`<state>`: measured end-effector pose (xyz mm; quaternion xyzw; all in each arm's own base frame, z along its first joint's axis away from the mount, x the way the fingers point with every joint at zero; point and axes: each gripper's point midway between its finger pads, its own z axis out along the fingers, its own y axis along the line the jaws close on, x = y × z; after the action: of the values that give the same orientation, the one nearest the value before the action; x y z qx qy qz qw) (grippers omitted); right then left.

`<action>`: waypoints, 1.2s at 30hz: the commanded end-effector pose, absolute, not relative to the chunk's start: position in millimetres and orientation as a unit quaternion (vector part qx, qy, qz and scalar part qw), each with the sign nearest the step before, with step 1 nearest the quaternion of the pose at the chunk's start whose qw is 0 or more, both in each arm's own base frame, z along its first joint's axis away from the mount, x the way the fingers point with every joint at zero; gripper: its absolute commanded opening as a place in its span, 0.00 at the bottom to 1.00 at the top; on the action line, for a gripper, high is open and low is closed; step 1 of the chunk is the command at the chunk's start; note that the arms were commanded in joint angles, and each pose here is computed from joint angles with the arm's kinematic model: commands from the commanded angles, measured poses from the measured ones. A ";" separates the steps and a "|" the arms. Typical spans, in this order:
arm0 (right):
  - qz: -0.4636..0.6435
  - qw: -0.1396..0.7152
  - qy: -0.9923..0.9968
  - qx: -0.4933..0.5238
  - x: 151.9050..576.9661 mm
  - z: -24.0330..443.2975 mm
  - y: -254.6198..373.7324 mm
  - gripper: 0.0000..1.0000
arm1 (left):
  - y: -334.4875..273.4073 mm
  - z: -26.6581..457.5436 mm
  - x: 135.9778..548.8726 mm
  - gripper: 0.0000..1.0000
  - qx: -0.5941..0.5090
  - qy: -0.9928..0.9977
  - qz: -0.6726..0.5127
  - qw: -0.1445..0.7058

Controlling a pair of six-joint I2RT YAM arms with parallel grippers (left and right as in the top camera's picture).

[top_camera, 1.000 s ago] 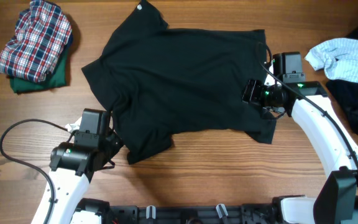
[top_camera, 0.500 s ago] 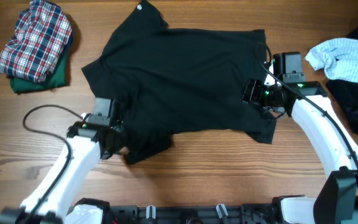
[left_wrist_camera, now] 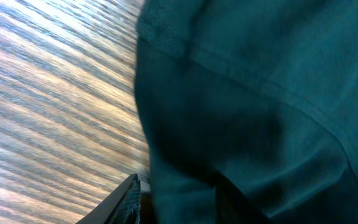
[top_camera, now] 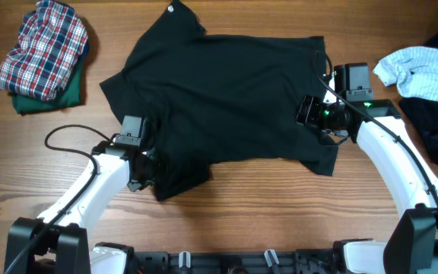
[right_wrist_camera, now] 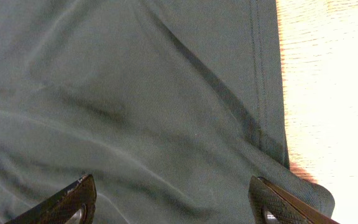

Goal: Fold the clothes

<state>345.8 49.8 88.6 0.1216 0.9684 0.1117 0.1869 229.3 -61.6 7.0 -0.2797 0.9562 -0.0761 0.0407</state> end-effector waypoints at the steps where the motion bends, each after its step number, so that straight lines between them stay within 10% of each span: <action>1: 0.119 0.195 0.967 0.115 345.6 93.0 51.2 0.79 | -75.6 5.1 225.8 0.39 -0.252 0.963 -0.089 0.032; 14: 0.119 0.193 0.967 0.114 344.5 92.5 51.2 0.79 | -79.9 3.5 218.7 0.40 -0.226 0.972 -0.065 0.032; 25: 0.119 0.191 0.968 0.115 343.9 92.2 51.1 0.79 | -79.6 3.2 219.3 0.06 -0.228 0.971 -0.064 0.033; 36: 0.119 0.191 0.968 0.115 343.5 92.1 51.2 0.79 | -74.0 -7.3 205.1 0.36 -0.229 0.972 -0.051 0.018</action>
<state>346.2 49.8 88.7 0.1215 0.9683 0.1118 0.1876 212.9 -78.3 2.1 -0.2313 0.9704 -0.0646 0.0250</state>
